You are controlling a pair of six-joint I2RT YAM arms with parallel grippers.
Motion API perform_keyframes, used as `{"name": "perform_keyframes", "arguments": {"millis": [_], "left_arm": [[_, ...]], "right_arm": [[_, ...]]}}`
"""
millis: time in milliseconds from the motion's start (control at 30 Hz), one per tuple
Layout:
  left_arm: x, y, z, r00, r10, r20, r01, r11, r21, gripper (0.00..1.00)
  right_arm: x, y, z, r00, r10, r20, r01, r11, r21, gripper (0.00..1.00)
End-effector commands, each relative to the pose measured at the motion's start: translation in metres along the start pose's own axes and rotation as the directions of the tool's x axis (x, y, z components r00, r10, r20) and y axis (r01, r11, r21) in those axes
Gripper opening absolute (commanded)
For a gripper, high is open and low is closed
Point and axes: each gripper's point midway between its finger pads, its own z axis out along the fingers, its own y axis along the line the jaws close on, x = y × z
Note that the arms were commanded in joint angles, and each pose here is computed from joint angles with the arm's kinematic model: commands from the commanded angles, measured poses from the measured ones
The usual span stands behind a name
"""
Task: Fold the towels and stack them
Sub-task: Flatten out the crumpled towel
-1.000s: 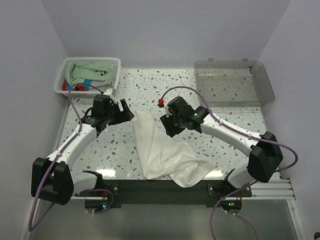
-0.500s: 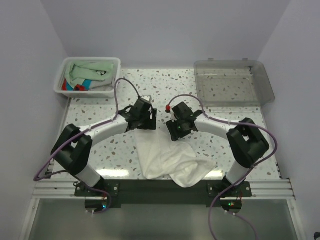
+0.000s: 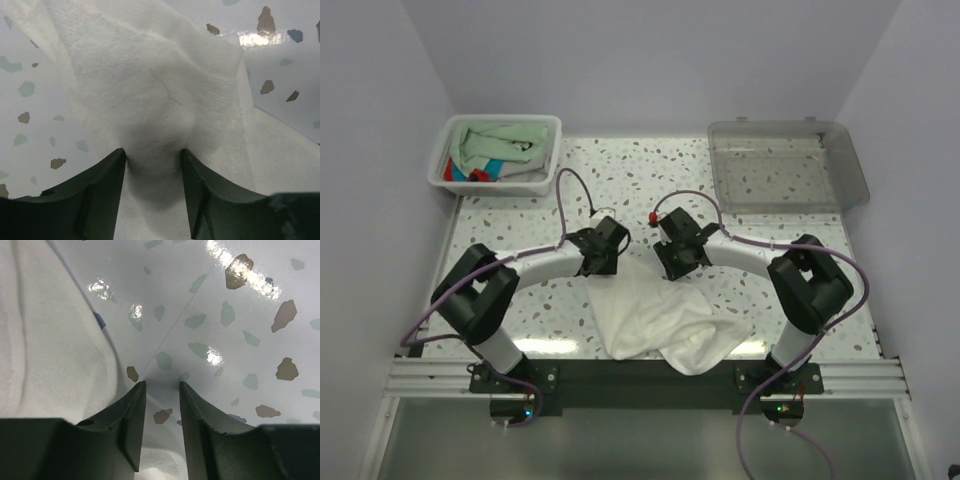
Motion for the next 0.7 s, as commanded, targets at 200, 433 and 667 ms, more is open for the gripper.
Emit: {"name": "perform_keyframes", "arguments": {"millis": [200, 433, 667], "left_arm": [[0.009, 0.069, -0.003, 0.972, -0.230, 0.034, 0.232, 0.972, -0.041, 0.46], [0.014, 0.088, -0.007, 0.935, -0.349, 0.058, 0.349, 0.937, 0.016, 0.32], [-0.010, 0.067, -0.002, 0.954, -0.293, 0.069, 0.282, 0.950, 0.137, 0.16]], "right_arm": [[0.052, -0.018, 0.003, 0.980, 0.148, -0.136, -0.131, 0.984, 0.124, 0.26], [0.065, -0.020, 0.007, 0.965, 0.206, -0.160, -0.187, 0.974, 0.126, 0.20], [0.022, -0.009, -0.019, 0.983, 0.186, 0.003, -0.186, 0.982, 0.015, 0.34]]}}
